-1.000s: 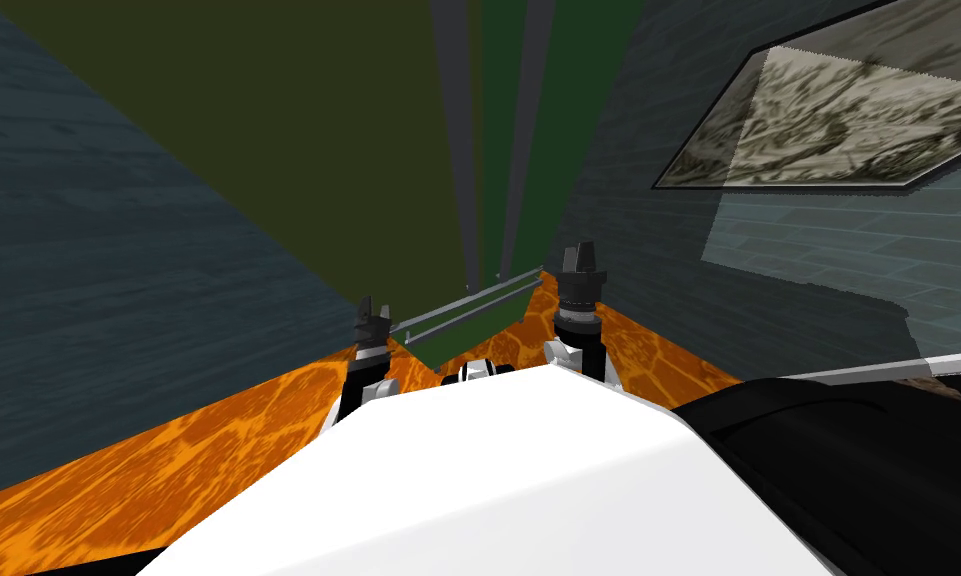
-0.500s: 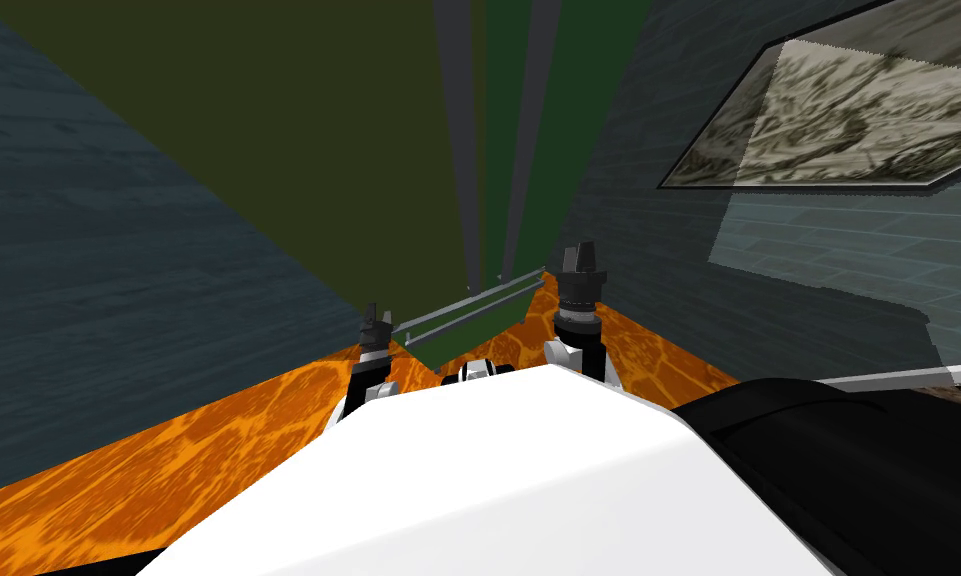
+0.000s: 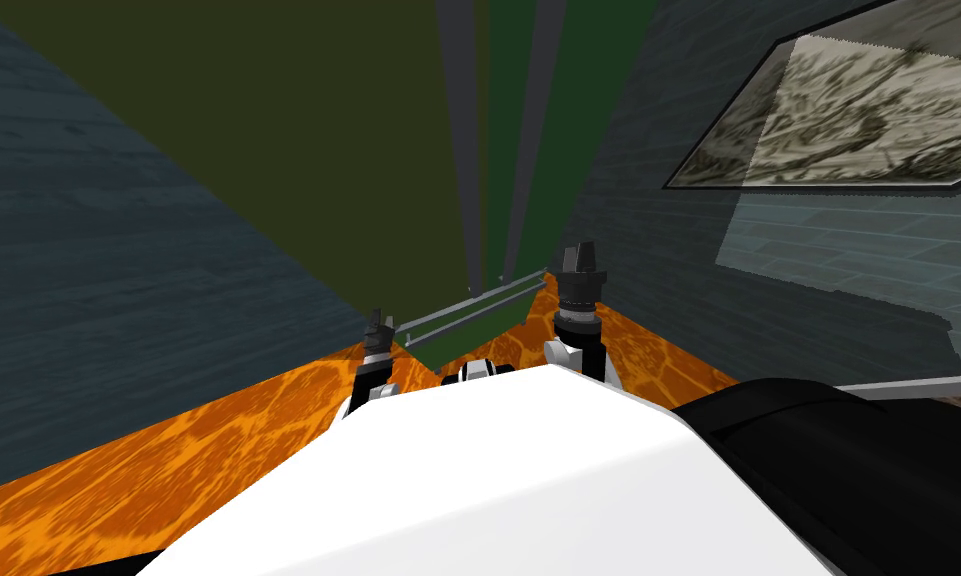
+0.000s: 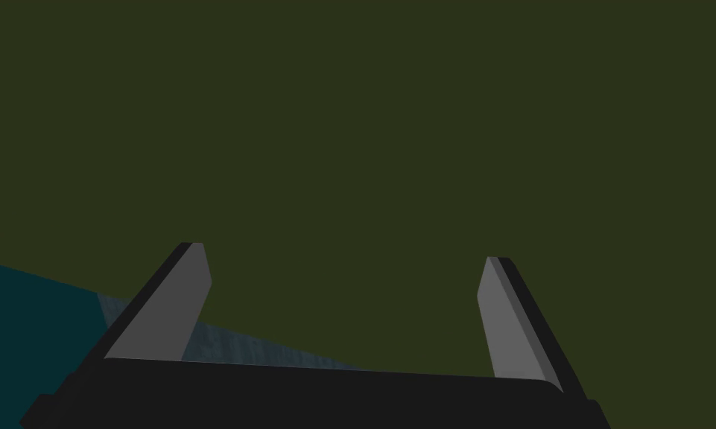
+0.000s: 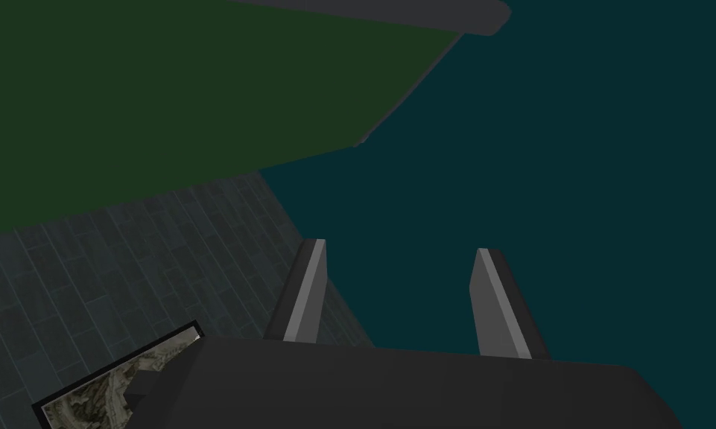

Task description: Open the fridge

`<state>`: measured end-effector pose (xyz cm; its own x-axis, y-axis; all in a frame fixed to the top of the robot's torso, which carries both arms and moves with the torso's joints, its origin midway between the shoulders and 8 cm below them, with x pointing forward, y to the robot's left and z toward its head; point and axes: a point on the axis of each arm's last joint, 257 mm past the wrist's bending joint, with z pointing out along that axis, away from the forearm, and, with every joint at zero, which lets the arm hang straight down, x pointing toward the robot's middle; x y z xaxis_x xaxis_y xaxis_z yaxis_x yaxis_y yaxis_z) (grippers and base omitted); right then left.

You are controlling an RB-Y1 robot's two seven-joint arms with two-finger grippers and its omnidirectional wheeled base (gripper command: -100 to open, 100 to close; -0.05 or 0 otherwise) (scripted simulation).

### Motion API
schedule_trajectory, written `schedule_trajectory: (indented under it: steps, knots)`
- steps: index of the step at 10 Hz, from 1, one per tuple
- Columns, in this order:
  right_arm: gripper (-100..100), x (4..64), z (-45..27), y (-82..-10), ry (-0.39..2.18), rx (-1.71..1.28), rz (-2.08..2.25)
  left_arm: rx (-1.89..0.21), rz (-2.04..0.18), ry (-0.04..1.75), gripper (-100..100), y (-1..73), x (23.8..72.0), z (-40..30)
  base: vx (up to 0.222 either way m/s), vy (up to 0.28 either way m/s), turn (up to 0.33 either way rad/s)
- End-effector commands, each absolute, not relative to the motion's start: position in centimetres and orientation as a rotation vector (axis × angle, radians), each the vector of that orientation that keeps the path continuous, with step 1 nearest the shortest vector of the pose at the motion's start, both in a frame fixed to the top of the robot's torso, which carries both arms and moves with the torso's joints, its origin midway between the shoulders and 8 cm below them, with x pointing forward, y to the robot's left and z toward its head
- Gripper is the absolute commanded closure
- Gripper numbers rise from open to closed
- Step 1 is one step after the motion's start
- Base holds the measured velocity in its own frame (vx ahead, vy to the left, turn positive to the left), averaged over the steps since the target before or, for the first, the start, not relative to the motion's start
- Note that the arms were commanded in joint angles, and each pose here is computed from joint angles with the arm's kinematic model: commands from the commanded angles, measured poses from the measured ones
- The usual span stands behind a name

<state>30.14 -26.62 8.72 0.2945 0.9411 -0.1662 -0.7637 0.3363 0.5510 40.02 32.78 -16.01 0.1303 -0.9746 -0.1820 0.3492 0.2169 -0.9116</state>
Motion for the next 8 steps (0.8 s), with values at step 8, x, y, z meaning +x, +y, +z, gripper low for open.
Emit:
schedule_trajectory:
  steps: [8]
  knots:
    - [0,30.1,8.7,-26.6,0.511,0.405,1.176,-0.896,-1.079,1.023,-100,35.4,39.9,-22.9,0.020,-0.004,0.021]
